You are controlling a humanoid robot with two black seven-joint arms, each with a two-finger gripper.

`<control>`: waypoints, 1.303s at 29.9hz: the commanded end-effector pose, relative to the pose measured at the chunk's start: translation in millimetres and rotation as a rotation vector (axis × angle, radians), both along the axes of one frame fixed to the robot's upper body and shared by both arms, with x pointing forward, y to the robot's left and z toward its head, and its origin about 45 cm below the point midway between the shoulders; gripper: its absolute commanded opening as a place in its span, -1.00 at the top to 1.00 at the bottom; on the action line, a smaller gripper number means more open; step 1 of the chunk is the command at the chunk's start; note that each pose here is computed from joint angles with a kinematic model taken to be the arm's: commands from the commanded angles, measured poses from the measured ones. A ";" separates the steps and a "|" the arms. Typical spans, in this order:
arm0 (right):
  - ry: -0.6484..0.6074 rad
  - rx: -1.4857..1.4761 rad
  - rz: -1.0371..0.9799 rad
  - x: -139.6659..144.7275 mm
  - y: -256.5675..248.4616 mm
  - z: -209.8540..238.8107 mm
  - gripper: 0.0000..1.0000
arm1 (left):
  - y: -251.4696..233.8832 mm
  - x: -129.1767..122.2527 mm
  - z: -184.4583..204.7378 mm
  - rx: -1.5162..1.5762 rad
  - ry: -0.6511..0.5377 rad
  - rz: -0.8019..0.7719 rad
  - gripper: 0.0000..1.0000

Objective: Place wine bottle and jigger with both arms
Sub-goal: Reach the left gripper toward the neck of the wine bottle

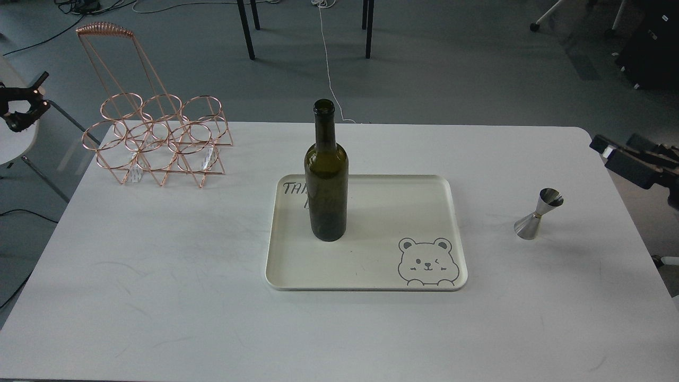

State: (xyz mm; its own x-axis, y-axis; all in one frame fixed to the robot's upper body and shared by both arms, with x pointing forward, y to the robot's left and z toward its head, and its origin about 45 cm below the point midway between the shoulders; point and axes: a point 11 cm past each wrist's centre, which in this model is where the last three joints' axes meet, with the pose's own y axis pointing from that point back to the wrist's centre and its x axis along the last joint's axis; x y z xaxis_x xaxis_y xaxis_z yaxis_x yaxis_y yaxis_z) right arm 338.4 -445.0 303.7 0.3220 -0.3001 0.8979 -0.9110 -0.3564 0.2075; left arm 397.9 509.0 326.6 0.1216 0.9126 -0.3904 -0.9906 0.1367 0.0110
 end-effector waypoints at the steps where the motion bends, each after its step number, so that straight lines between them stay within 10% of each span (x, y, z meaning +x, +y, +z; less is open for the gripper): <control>1: 0.000 0.180 -0.031 40.2 17.8 9.5 -0.95 | -2.4 -4.0 14.0 0.221 0.012 -0.064 -0.96; 20: -0.005 0.927 -0.294 125.2 14.6 -0.1 -0.95 | -189.6 -48.5 44.7 1.278 -0.250 -0.789 -0.96; 39: 0.002 1.175 -0.330 130.0 5.3 12.0 -0.95 | -292.1 -54.9 3.1 1.703 -0.648 -0.869 -0.85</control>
